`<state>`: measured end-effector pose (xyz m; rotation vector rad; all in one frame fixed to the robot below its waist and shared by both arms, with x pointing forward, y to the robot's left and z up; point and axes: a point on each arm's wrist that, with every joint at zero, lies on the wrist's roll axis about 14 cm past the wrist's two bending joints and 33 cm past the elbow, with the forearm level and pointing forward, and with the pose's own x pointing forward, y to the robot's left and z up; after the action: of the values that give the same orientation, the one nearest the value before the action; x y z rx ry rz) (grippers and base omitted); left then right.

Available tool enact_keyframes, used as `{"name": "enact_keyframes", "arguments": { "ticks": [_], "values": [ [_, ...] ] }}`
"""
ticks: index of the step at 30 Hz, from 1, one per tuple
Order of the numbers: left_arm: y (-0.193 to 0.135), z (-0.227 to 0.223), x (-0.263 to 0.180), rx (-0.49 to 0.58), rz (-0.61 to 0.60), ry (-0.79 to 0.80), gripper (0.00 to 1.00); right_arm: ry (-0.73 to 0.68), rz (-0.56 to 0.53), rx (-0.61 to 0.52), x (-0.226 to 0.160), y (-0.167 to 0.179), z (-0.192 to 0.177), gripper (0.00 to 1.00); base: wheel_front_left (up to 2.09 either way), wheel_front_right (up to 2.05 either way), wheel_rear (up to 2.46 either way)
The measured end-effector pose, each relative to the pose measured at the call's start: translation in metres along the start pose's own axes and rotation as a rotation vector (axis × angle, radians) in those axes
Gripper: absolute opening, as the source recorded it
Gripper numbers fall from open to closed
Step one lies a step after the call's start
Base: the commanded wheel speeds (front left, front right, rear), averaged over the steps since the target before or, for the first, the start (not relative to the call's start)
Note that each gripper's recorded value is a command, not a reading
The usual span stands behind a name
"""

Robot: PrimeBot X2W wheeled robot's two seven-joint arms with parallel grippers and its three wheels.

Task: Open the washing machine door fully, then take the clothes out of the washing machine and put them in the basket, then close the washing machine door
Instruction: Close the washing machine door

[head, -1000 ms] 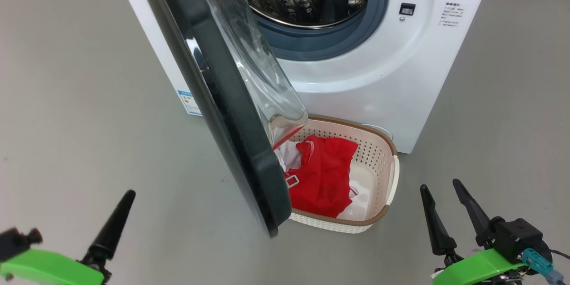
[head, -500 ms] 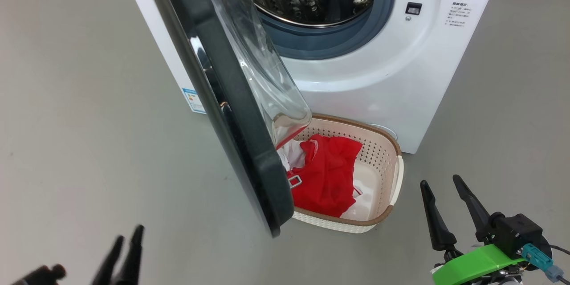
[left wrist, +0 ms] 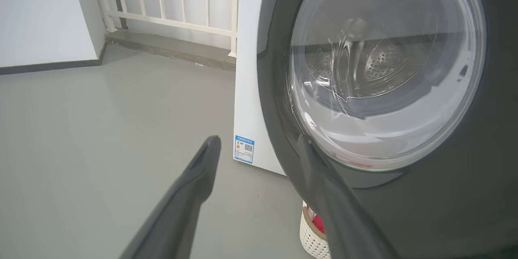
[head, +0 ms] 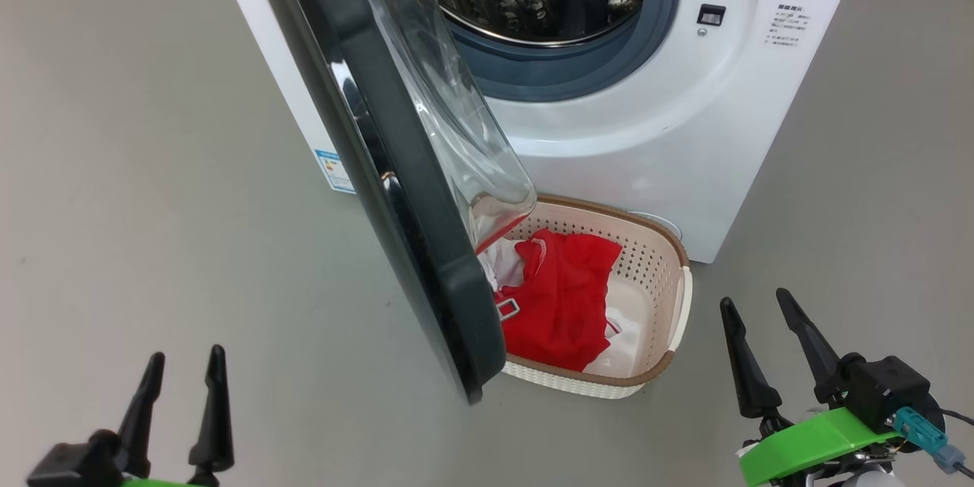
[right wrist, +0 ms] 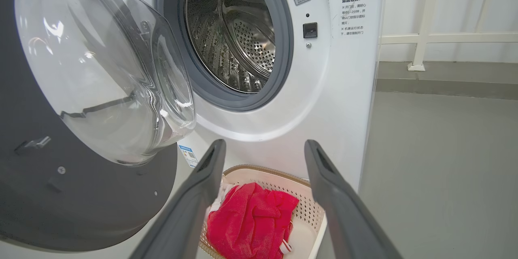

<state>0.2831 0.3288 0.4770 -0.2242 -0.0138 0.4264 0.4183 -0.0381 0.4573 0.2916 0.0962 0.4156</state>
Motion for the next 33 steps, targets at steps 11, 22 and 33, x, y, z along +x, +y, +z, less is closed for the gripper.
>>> {"name": "enact_keyframes", "arguments": {
  "ticks": [11, 22, 33],
  "values": [
    [-0.004, -0.018, -0.012, 0.040, 0.020, 0.045, 1.00, -0.006, 0.000, -0.003, -0.001, 0.000, 0.002, 1.00, 0.00, 0.00, 0.00],
    [-0.004, -0.016, -0.014, 0.042, 0.022, 0.034, 1.00, -0.018, 0.006, -0.010, -0.003, 0.003, 0.008, 1.00, 0.00, 0.00, 0.00],
    [-0.014, -0.025, -0.017, -0.040, 0.000, 0.060, 0.02, -0.014, 0.007, -0.009, -0.002, 0.004, 0.006, 1.00, 0.00, 0.00, 0.00]
  ]
}}
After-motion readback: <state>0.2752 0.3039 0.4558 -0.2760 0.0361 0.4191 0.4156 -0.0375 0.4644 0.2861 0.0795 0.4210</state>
